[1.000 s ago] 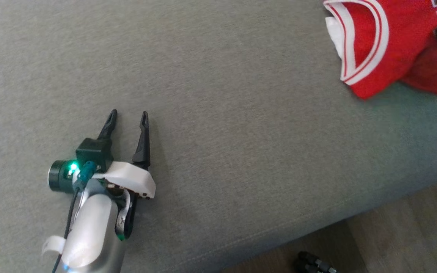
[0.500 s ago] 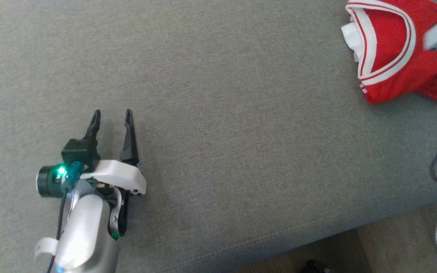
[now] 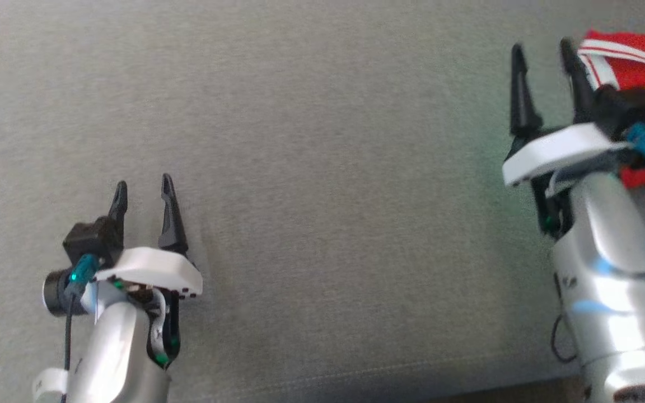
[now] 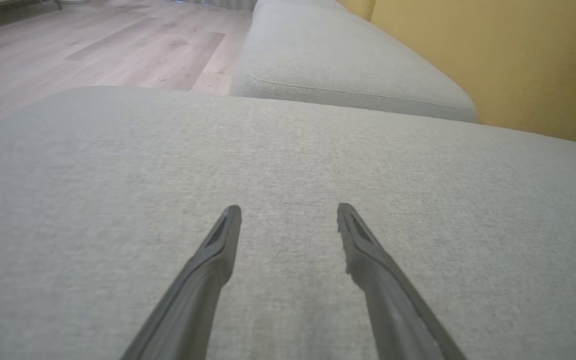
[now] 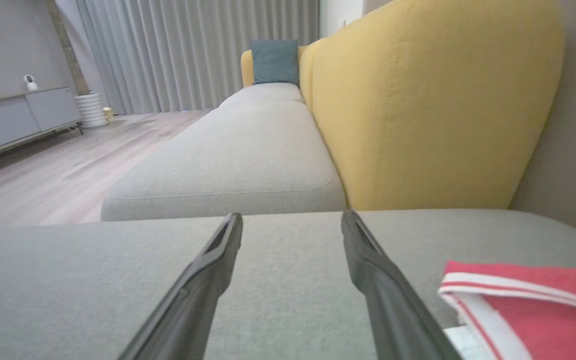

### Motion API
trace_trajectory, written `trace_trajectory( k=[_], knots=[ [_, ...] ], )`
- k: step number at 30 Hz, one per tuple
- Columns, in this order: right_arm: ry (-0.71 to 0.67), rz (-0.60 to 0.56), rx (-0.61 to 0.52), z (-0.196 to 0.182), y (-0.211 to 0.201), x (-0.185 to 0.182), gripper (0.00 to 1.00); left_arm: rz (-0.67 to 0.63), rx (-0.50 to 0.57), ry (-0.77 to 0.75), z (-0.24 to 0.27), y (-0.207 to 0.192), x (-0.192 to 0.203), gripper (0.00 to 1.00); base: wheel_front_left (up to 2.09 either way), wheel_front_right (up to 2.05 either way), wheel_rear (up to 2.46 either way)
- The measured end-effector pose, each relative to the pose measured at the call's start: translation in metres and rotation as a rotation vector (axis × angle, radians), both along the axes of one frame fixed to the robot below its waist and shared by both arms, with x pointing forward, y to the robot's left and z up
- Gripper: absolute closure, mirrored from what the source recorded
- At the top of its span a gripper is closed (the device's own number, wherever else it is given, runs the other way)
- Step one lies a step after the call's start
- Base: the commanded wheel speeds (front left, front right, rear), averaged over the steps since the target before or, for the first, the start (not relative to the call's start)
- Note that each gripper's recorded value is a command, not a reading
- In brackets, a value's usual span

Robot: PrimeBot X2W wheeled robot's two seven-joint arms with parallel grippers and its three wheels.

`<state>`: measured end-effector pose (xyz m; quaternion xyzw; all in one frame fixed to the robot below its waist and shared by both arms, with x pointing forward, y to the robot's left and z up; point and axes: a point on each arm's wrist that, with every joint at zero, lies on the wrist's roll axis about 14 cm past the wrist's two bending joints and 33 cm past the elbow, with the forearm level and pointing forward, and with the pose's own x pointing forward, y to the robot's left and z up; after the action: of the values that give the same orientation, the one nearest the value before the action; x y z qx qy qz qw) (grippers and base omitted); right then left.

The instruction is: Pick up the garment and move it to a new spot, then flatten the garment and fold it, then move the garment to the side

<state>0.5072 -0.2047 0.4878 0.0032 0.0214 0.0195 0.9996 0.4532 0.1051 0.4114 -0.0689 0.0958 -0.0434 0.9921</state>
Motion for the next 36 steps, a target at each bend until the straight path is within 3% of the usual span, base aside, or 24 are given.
trace_trajectory(
  k=[10, 26, 27, 32, 36],
  knots=[
    [0.094, 0.072, 0.058, -0.037, 0.038, -0.033, 0.0, 0.105, -0.008, -0.02, 0.016, 0.04, -0.027, 0.0, 0.0, 0.0, 0.0],
    [0.091, 0.097, 0.114, -0.032, 0.053, -0.05, 0.0, 0.14, -0.011, -0.036, 0.025, 0.056, -0.047, 0.0, 0.0, 0.0, 0.0],
    [0.096, 0.096, 0.117, -0.033, 0.053, -0.05, 1.0, 0.135, -0.015, -0.033, 0.024, 0.055, -0.047, 1.0, 0.0, 0.0, 0.0],
    [0.257, 0.071, 0.122, -0.086, 0.047, -0.086, 1.0, 0.139, -0.014, 0.101, -0.015, 0.054, -0.072, 1.0, 0.0, 0.0, 0.0],
    [0.279, 0.044, 0.167, -0.091, 0.043, -0.094, 1.0, 0.157, -0.05, 0.129, -0.02, 0.056, -0.078, 1.0, 0.0, 0.0, 0.0]
  ],
)
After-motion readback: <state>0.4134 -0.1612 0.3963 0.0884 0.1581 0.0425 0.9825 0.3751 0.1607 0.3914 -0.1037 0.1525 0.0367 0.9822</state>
